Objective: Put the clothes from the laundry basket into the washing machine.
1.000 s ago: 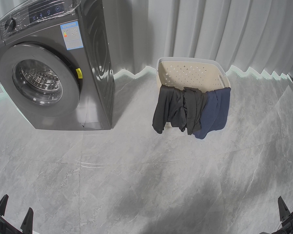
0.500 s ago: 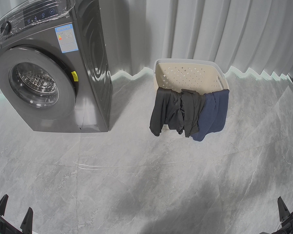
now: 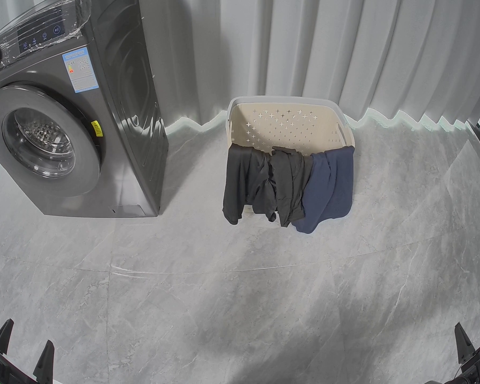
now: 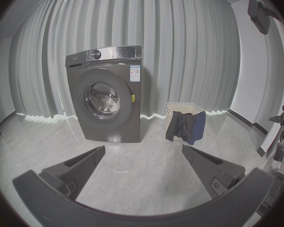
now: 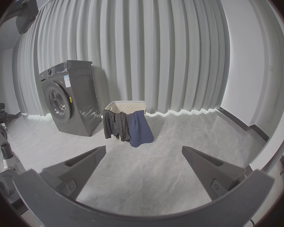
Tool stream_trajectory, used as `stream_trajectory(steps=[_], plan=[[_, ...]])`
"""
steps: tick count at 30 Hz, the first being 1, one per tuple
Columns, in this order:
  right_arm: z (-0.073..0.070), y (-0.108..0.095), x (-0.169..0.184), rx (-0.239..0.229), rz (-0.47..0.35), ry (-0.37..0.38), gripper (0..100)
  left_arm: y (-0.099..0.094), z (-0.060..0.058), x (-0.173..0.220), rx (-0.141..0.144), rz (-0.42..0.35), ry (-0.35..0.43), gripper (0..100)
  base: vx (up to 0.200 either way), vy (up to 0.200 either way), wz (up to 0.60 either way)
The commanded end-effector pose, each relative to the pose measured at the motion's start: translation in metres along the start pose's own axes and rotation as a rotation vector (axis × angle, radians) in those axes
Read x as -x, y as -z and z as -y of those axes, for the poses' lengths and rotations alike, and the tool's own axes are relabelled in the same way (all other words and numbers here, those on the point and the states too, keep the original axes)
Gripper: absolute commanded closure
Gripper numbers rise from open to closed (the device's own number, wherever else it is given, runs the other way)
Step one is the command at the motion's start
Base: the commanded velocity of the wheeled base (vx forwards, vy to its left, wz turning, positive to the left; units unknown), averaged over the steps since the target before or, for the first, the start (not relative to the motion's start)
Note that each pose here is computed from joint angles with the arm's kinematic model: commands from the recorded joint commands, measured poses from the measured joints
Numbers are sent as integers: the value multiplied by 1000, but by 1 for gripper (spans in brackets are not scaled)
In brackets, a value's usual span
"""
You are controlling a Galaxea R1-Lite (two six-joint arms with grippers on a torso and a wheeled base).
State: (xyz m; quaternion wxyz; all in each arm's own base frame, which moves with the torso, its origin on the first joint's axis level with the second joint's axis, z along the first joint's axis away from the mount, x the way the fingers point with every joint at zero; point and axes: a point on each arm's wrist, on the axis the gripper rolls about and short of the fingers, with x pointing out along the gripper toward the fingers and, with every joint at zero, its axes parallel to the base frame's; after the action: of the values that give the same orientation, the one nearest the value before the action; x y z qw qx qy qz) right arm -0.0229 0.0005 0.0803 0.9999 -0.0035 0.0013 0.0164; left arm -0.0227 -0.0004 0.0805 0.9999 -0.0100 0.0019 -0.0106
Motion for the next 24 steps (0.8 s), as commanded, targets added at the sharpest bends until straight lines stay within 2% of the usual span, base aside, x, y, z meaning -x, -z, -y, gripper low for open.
stream_trajectory(steps=[1,5,17,24], plan=[[0,5,0,1,0,-1,0,4,0,0,0,4,0,0,0,0,0],[0,5,0,1,0,-1,0,4,0,0,0,4,0,0,0,0,0],[0,5,0,1,0,-1,0,4,0,0,0,4,0,0,200,0,0],[0,5,0,1,0,-1,0,5,0,0,1,1,0,0,0,0,0]])
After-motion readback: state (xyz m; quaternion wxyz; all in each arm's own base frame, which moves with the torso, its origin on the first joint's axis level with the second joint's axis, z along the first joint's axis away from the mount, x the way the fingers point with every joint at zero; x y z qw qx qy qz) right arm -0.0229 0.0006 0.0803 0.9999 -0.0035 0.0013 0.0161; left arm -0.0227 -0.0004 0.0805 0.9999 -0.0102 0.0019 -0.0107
